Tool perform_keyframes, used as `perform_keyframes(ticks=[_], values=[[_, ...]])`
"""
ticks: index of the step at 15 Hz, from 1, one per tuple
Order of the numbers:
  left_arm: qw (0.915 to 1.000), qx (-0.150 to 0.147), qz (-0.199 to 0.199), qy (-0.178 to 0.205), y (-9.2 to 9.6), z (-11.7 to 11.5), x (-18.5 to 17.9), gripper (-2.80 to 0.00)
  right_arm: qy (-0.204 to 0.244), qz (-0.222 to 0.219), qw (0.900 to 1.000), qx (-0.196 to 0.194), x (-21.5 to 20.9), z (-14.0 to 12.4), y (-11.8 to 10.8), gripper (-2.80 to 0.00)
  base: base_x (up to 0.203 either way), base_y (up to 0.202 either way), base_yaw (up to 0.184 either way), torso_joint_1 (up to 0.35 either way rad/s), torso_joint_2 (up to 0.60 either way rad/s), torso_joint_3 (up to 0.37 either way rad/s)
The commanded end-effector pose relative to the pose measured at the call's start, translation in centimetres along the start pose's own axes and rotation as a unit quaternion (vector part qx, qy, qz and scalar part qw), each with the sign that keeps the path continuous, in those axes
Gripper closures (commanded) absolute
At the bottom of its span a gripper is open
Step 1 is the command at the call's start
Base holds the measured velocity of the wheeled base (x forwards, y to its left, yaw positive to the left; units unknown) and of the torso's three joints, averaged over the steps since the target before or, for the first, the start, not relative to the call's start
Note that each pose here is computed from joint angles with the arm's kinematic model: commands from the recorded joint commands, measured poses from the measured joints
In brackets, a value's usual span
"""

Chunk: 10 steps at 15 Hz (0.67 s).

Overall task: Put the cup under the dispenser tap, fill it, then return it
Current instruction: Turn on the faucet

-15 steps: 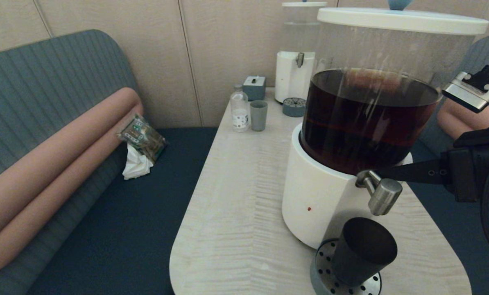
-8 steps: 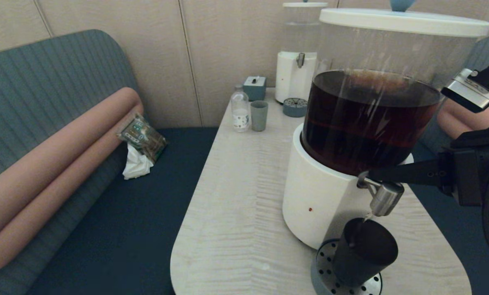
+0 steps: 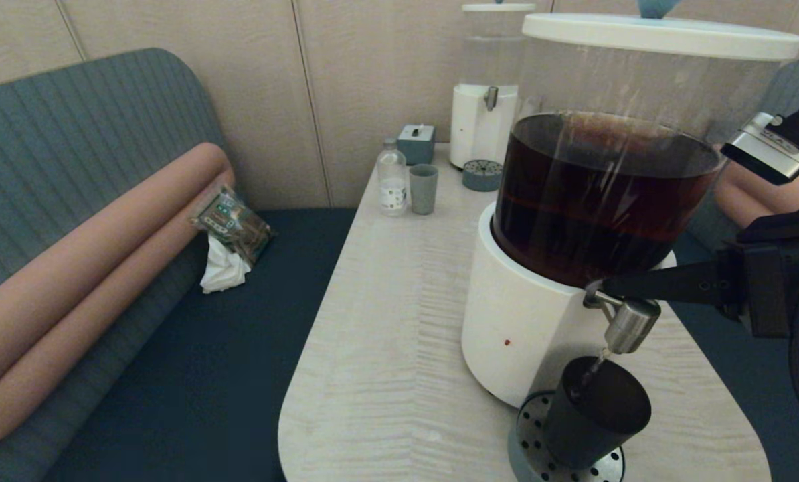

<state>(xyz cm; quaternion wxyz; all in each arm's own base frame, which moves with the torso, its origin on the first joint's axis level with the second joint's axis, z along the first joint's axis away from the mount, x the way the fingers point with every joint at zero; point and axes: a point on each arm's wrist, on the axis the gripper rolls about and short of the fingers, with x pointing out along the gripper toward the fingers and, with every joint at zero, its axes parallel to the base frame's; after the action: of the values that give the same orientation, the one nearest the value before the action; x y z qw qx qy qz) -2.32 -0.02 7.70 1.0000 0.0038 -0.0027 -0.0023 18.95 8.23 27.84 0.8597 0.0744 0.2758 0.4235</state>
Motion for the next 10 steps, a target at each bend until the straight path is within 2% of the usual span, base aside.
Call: perform_keyframes(ticks=[1, 10], values=[[1.0, 0.0, 0.0, 0.001, 0.0, 0.0, 0.0, 0.0, -0.005, -0.002, 1.0, 0.0, -0.1, 0.1, -0.1, 0.0, 0.0, 0.0, 0.0, 0.0, 0.0, 0.0], [1.0, 0.0, 0.0, 0.0, 0.0, 0.0, 0.0, 0.0, -0.046, -0.043, 0.998, 0.007, -2.5, -0.1, -0.7, 0.0, 0.0, 0.0, 0.0, 0.0, 0.0, 0.0]])
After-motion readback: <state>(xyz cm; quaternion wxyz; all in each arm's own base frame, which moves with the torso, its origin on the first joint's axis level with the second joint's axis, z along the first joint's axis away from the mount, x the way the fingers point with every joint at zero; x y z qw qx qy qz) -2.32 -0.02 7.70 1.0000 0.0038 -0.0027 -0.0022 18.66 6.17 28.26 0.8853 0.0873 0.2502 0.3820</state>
